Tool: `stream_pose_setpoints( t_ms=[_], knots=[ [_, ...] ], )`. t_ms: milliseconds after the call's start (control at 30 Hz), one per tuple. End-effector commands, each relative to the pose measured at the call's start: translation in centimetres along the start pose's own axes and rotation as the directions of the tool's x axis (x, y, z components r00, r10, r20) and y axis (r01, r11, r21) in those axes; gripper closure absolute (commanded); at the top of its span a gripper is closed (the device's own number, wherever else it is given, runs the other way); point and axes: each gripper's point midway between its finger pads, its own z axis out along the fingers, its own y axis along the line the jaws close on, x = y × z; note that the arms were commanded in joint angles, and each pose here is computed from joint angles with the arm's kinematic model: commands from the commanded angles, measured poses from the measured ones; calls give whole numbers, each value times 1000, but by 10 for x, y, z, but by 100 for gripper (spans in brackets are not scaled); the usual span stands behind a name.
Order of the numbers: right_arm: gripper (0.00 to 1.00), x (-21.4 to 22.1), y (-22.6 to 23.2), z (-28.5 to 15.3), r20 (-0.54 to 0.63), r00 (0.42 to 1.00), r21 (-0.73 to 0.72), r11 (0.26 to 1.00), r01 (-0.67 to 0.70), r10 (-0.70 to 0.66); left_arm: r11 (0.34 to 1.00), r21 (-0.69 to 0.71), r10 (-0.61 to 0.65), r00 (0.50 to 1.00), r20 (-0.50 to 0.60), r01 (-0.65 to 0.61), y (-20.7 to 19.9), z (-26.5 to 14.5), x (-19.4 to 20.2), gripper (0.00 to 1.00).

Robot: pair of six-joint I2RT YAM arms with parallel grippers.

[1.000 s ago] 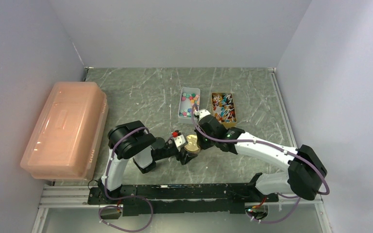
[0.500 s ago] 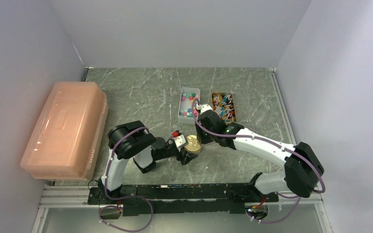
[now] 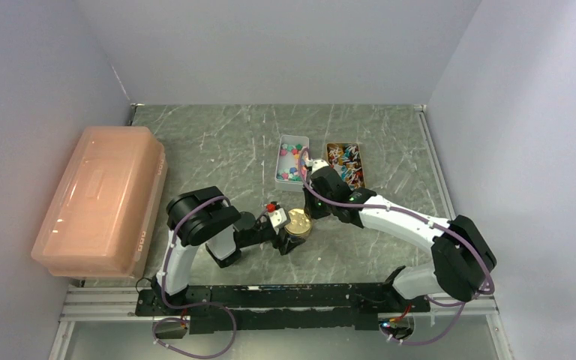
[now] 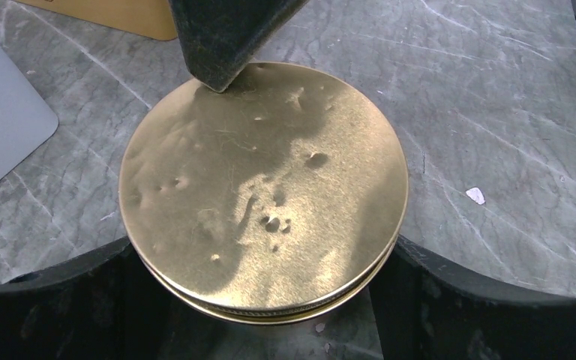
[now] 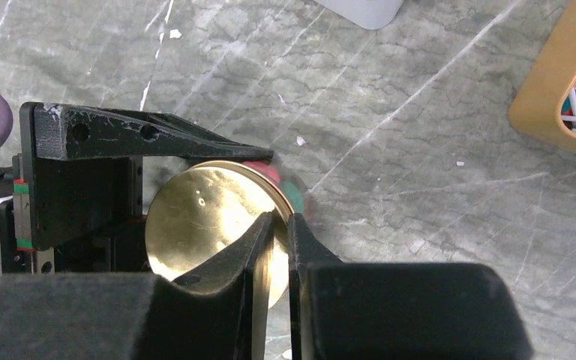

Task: Pack the candies
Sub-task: Screw the bottle lid onto the packing bottle.

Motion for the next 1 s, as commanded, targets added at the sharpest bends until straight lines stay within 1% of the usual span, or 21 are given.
stream_pose_setpoints(
  t_ms=[0, 67, 167, 433, 500, 767, 833, 967],
  knots=[
    [86, 12, 13, 0, -14, 1000, -91, 996, -4, 2, 989, 33, -136, 971, -195, 145, -21, -17, 53, 62],
    [86, 20, 12, 1, -32, 999, -93, 996, 0, -3, 989, 30, -135, 971, -195, 144, -21, -16, 53, 62],
    [90, 30, 12, 0, -52, 998, -110, 994, 15, -20, 989, 19, -138, 971, -196, 145, -18, -15, 52, 63],
    [92, 60, 16, -6, -104, 993, -155, 987, 35, -52, 991, -9, -130, 969, -208, 131, -12, -14, 52, 63],
    [94, 66, 18, -6, -115, 992, -163, 986, 27, -46, 991, -18, -132, 968, -212, 131, -10, -13, 53, 64],
    [96, 92, 33, -14, -138, 990, -233, 972, -26, -6, 989, -37, -145, 965, -217, 140, -6, -10, 57, 65],
    [98, 100, 37, -15, -148, 989, -240, 970, -32, -4, 989, -48, -150, 964, -219, 143, -3, -10, 58, 65],
    [98, 116, 46, -20, -163, 987, -246, 969, -35, -6, 986, -71, -160, 962, -222, 148, 3, -10, 59, 66]
  ],
)
